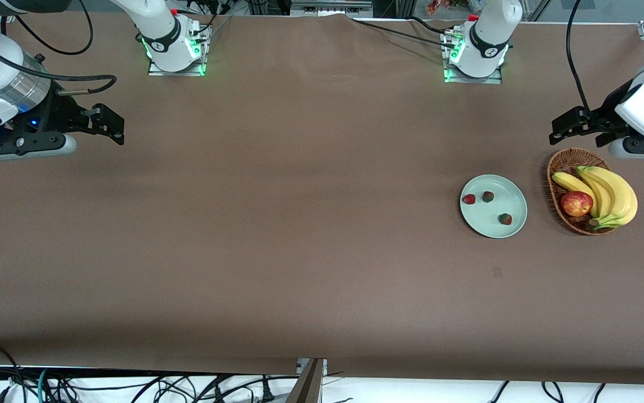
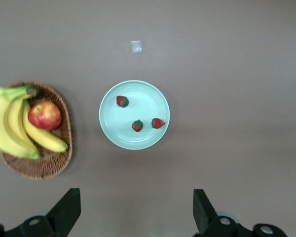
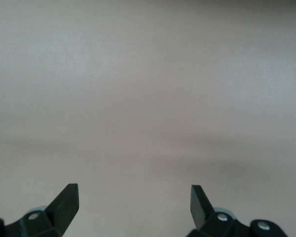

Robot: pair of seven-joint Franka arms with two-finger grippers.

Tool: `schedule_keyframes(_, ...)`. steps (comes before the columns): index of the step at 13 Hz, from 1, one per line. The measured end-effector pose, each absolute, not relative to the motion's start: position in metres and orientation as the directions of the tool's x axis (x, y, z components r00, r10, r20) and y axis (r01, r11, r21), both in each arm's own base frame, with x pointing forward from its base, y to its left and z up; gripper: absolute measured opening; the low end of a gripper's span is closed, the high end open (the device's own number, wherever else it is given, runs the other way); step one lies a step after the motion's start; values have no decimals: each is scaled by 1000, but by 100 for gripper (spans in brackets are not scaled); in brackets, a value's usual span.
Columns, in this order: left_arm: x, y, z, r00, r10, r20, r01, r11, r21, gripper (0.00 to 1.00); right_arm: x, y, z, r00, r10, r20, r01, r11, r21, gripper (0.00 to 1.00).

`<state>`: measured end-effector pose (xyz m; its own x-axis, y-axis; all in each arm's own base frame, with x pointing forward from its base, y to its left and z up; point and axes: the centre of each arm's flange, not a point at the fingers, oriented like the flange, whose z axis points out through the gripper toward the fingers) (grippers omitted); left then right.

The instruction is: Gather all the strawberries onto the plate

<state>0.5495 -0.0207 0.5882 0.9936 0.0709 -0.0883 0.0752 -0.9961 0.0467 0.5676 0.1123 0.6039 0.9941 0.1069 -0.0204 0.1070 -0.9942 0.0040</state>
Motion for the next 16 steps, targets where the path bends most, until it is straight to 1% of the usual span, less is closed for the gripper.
schedule_keyframes(3, 553, -25, 582, 990, 101, -101, 106, -993, 42, 100, 569, 109, 602, 995, 101, -23, 101, -995, 4, 100)
schedule_keyframes(9, 573, -26, 581, 988, 108, -111, 113, -993, 42, 100, 570, 109, 601, 995, 102, -25, 102, -995, 4, 100)
schedule_keyframes(16, 574, -31, 581, 988, 102, -115, 107, -993, 42, 100, 570, 109, 601, 994, 102, -26, 102, -995, 4, 100)
